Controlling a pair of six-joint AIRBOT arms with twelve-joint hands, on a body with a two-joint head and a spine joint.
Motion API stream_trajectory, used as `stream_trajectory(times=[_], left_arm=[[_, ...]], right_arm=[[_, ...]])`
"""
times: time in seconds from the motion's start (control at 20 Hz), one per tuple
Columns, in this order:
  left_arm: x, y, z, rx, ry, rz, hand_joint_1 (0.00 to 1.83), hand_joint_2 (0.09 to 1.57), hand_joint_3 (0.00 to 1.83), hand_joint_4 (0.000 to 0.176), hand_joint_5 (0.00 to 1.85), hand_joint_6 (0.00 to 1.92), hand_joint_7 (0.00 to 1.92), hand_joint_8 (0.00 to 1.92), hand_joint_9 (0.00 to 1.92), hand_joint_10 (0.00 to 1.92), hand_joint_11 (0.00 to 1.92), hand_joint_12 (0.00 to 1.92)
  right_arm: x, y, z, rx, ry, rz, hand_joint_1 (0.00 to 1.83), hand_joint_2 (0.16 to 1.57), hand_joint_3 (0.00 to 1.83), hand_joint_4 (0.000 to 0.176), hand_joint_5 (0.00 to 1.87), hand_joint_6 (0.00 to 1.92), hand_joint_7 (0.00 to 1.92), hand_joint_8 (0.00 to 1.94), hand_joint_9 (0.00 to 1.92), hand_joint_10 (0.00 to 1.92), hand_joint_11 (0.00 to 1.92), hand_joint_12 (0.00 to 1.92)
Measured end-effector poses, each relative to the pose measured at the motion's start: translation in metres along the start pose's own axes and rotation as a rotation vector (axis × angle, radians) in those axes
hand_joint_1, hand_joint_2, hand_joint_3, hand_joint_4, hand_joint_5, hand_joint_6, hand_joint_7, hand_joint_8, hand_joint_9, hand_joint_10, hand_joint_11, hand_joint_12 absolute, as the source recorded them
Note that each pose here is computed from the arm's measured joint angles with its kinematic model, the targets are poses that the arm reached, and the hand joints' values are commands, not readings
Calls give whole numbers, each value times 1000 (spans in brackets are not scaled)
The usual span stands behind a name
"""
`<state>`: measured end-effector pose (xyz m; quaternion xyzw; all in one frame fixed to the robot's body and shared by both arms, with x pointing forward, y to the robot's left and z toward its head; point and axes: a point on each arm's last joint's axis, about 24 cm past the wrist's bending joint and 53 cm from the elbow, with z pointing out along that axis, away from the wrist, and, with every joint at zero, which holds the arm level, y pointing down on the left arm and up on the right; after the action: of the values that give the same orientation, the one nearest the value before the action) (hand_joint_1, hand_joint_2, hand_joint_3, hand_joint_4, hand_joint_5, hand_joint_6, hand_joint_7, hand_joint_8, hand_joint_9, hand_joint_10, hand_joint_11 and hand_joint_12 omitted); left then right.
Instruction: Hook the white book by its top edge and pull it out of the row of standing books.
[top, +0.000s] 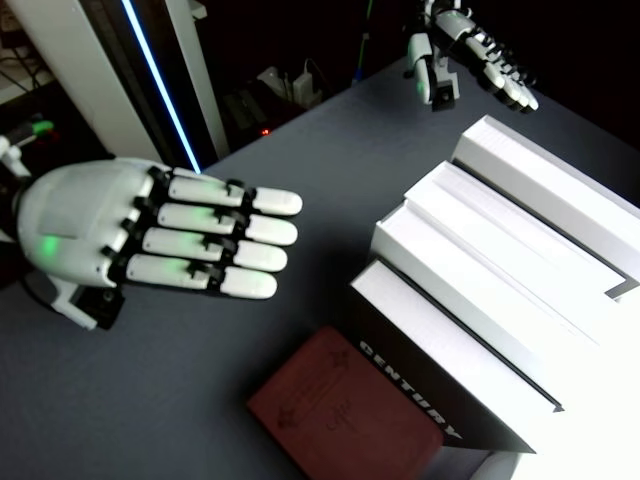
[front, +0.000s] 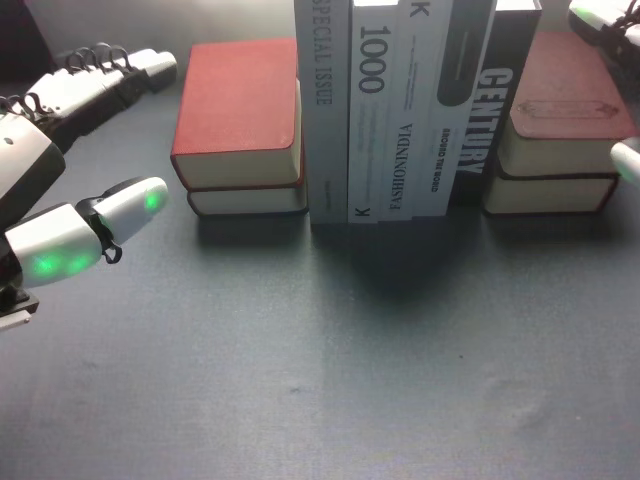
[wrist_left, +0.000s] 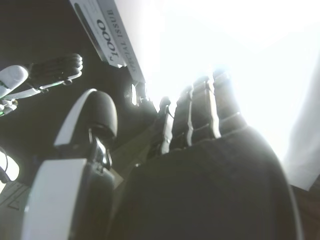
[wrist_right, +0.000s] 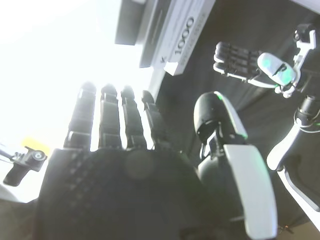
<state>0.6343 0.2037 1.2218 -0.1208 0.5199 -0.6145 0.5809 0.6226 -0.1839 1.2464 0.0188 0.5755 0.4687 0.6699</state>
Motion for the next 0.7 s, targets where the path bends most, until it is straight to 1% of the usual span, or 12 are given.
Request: stream_trajectory(times=[0.05, 0.1, 0.2, 0.3, 0.35, 0.4, 0.45, 0.5, 0.55, 0.6, 0.7], left_arm=[[0, 0, 0, 0, 1, -2, 427, 1399, 1, 0, 221, 2, 168, 2, 147, 29, 0, 861], [0, 0, 0, 0, 0, -2, 424, 1399, 1, 0, 223, 1, 170, 1, 142, 17, 0, 844], [0, 0, 0, -1, -1, -1, 378, 1403, 1, 0, 215, 0, 151, 1, 122, 2, 0, 710], [0, 0, 0, -2, -3, -2, 374, 1408, 2, 0, 214, 2, 150, 5, 115, 3, 0, 670], [-1, 1, 0, -3, -6, -3, 407, 1411, 1, 0, 230, 5, 184, 9, 153, 13, 0, 769], [-1, 1, 0, -3, -5, -3, 427, 1408, 0, 0, 239, 4, 199, 6, 168, 12, 0, 825], [-1, 1, 0, -3, -3, -3, 379, 1408, 1, 0, 235, 1, 198, 3, 177, 13, 0, 843], [0, 0, 0, -2, 0, -2, 372, 1406, 0, 0, 233, 0, 178, 0, 160, 5, 0, 845], [0, 2, -1, -8, 1, -1, 388, 1406, 0, 0, 240, 2, 169, 0, 156, 3, 0, 846], [0, 3, -1, -10, 0, -1, 389, 1402, 0, 0, 241, 1, 159, 0, 148, 1, 0, 827], [0, 3, -2, -12, 2, 0, 343, 1411, 1, 0, 232, 0, 146, 0, 128, 1, 0, 777]], right_arm=[[1, 0, 0, 1, 1, 2, 551, 1455, 11, 0, 0, 0, 0, 0, 0, 0, 0, 0], [2, 0, 1, 0, 0, 6, 548, 1453, 9, 0, 0, 0, 0, 0, 0, 0, 0, 0], [4, 2, 1, -6, 7, 7, 534, 1450, 6, 0, 0, 0, 0, 0, 0, 0, 0, 0], [5, 1, 3, -7, 16, -2, 487, 1463, 8, 0, 0, 0, 0, 0, 0, 0, 0, 0], [3, 2, 9, -10, 7, 3, 483, 1468, 10, 0, 0, 0, 0, 0, 0, 0, 0, 0], [0, 5, 14, -21, -2, 3, 469, 1472, 9, 0, 0, 0, 0, 0, 0, 0, 0, 0], [-1, 6, 17, -27, -6, 2, 396, 1470, 7, 3, 0, 0, 0, 0, 0, 0, 0, 0], [-3, 10, 22, -43, -10, -4, 379, 1461, 3, 0, 0, 0, 0, 0, 0, 0, 0, 0], [-2, 11, 27, -47, -12, -3, 303, 1449, 0, 0, 0, 0, 0, 0, 0, 0, 0, 0], [-2, 13, 33, -48, -15, -11, 280, 1452, 0, 0, 0, 0, 0, 0, 0, 0, 0, 0], [-8, 21, 44, -67, -37, -38, 343, 1439, 0, 0, 23, 8, 0, 0, 0, 0, 16, 12]])
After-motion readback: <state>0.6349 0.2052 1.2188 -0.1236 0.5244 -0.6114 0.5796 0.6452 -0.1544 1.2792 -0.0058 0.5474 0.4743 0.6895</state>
